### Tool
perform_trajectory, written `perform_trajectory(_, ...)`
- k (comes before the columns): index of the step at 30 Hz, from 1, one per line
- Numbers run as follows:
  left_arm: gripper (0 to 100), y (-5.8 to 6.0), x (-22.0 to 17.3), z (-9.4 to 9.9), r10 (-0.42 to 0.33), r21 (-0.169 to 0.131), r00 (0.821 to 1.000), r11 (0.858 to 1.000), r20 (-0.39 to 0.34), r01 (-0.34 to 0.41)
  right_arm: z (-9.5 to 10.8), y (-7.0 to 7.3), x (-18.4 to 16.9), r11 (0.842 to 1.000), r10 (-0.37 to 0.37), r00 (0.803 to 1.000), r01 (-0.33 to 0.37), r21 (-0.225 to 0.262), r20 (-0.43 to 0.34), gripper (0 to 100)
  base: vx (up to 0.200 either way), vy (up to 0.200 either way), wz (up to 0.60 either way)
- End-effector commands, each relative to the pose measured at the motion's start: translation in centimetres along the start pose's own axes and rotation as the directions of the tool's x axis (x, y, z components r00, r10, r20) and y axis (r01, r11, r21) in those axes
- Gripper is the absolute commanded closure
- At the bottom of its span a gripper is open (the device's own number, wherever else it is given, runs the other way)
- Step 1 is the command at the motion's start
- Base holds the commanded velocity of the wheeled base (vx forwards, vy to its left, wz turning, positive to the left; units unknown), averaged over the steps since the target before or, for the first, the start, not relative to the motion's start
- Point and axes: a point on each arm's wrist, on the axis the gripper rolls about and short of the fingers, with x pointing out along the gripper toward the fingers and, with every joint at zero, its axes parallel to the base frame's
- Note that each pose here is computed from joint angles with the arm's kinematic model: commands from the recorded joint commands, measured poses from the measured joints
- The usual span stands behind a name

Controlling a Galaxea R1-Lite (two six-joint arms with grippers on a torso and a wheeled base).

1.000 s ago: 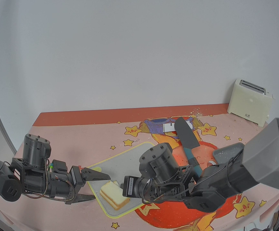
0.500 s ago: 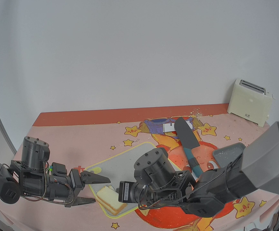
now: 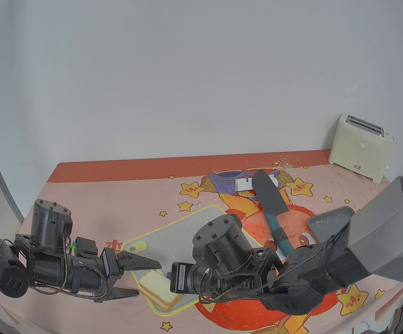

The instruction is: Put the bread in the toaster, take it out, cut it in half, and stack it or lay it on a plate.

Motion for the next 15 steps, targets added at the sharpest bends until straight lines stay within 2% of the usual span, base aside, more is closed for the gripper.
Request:
perform_trajectory(1,0,-0.24,0.43,0.22,-0.001,0.003,1.000,1.000,-0.008,0.001,-0.15,-0.02,0.10,1.000,0.000,1.000,0.000,-0.001,-0.005,100,0.000,0.000,0.00)
perform_trajectory(15,0,0.23,1.00,0.12,0.026,-0.008,0.999,1.000,-0.024,-0.027,-0.81,0.57,0.30,1.000,0.014,1.000,-0.014,-0.014,-0.019,100,0.000,0.000,0.00)
